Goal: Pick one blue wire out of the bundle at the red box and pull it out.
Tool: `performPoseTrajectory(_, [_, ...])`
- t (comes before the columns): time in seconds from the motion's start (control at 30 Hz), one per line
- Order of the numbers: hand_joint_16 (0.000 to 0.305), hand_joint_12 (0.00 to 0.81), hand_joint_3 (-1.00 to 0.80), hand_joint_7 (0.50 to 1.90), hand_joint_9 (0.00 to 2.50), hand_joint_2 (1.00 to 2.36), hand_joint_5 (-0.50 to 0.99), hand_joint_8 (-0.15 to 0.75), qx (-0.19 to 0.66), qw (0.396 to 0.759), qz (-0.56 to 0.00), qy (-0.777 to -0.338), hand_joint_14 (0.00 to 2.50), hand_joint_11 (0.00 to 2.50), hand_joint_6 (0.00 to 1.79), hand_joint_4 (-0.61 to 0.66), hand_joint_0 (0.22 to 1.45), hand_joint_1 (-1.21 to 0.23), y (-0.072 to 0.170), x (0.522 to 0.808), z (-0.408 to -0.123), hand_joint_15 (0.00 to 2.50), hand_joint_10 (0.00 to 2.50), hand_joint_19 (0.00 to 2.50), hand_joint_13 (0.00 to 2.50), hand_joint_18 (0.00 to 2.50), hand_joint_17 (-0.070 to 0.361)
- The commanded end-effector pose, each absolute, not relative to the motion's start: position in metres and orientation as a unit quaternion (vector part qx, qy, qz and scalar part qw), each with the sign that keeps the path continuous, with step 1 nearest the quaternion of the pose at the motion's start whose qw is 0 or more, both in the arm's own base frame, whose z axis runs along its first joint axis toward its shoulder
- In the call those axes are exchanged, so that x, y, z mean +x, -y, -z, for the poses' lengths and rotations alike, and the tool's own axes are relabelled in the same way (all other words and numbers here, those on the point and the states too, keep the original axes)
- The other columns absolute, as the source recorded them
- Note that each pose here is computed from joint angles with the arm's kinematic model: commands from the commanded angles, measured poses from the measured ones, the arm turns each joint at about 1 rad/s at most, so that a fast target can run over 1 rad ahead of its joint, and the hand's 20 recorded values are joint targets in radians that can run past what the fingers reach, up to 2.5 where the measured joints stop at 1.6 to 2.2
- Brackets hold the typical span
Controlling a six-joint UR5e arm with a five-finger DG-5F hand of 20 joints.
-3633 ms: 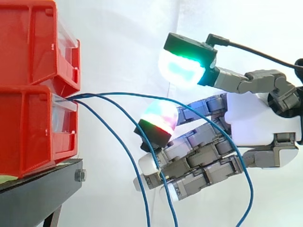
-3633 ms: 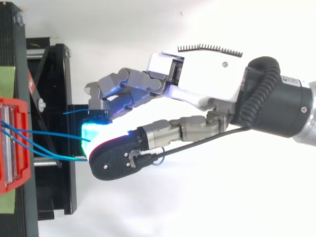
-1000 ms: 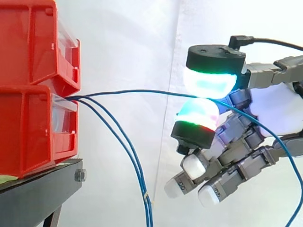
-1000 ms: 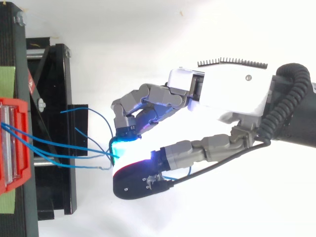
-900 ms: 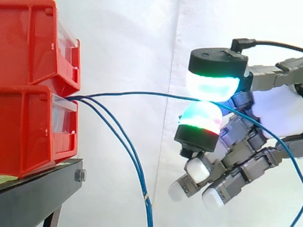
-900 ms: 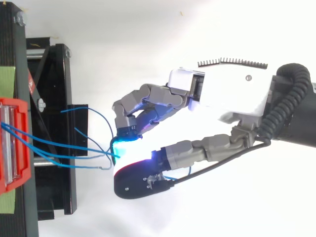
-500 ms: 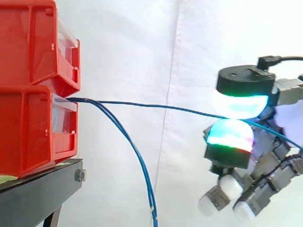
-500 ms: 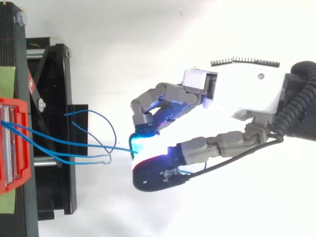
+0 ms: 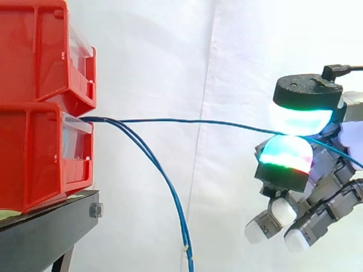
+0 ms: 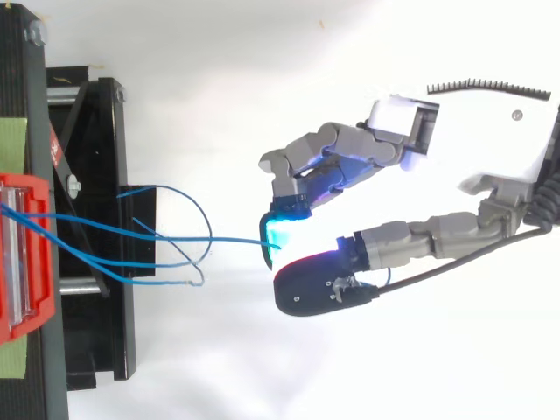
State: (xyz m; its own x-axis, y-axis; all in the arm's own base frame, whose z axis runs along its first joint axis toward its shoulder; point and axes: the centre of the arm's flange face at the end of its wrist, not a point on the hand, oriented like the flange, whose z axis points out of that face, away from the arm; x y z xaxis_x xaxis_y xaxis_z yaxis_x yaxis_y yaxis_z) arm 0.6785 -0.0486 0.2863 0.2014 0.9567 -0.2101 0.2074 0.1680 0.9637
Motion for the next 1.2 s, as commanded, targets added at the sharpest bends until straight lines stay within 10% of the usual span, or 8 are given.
performPoseTrajectory(0.0, [0.059,0.438,-0.09,1.25,0.84,1.02,-0.15,0.377,0.542,0.554,-0.338,-0.534,0.00,0.62,0.88,0.13,0.61,-0.77,0.0490,0.6791,-0.2876,0.11,0.02,0.28,0.39,0.51,0.133])
performPoseTrajectory(1.17, [0.061,0.443,-0.04,1.21,0.87,1.02,-0.15,0.384,0.541,0.554,-0.336,-0.536,0.00,0.61,0.90,0.10,0.61,-0.77,0.0490,0.6789,-0.2859,0.11,0.02,0.24,0.44,0.55,0.138])
